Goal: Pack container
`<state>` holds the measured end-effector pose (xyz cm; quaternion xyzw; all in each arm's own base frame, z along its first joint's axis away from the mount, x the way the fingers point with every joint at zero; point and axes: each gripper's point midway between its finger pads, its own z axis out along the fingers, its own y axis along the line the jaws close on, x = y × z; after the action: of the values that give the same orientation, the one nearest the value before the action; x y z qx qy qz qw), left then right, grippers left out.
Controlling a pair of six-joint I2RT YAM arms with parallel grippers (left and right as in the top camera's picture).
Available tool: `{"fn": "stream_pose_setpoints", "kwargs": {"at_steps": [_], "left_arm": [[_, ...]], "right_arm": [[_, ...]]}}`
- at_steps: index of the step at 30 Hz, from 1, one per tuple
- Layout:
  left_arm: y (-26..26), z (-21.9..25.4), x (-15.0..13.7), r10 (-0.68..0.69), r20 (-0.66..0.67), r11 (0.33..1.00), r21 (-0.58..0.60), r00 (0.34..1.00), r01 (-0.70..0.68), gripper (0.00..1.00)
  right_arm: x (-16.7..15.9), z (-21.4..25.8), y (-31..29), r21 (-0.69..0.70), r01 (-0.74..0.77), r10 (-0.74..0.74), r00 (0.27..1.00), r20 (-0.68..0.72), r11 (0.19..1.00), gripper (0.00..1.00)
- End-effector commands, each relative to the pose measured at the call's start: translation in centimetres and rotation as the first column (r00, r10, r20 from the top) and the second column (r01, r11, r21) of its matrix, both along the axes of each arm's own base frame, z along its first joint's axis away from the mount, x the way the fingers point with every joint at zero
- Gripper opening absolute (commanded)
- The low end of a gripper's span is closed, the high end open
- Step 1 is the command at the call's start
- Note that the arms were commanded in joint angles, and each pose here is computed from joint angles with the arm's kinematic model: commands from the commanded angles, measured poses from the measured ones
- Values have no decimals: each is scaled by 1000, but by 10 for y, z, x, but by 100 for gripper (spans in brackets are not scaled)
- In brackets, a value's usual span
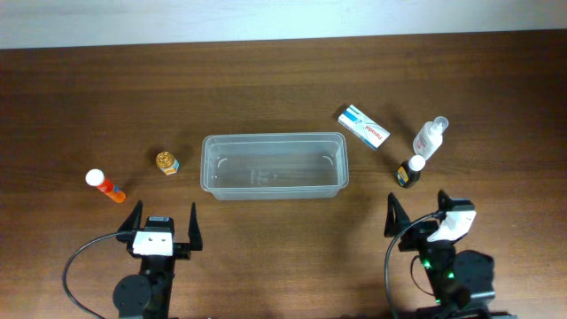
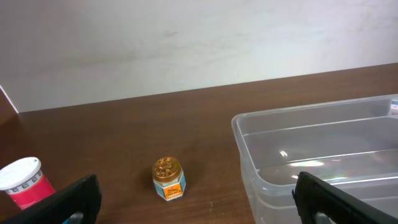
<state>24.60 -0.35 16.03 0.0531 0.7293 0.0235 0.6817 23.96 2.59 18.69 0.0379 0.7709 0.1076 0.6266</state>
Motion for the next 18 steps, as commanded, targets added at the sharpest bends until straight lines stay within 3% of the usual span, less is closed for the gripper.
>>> {"fn": "stream_pose_setpoints", "kwargs": {"at_steps": [1, 8, 15, 18], "left_arm": [[0, -1, 0, -4, 1, 1000, 8, 1000, 4, 100], [0, -1, 0, -4, 1, 1000, 8, 1000, 4, 99], [0, -1, 0, -4, 1, 1000, 8, 1000, 4, 99], [0, -1, 0, -4, 1, 1000, 8, 1000, 4, 99]], "right_arm": [[4, 48, 4, -61, -28, 28, 999, 14, 998, 98], [40, 96, 7, -109, -64, 34, 966, -258, 992, 98], [87, 101, 13, -112, -123, 36, 813, -581, 986, 98], [107, 92, 26, -113, -264, 120, 724, -680, 958, 98]]}}
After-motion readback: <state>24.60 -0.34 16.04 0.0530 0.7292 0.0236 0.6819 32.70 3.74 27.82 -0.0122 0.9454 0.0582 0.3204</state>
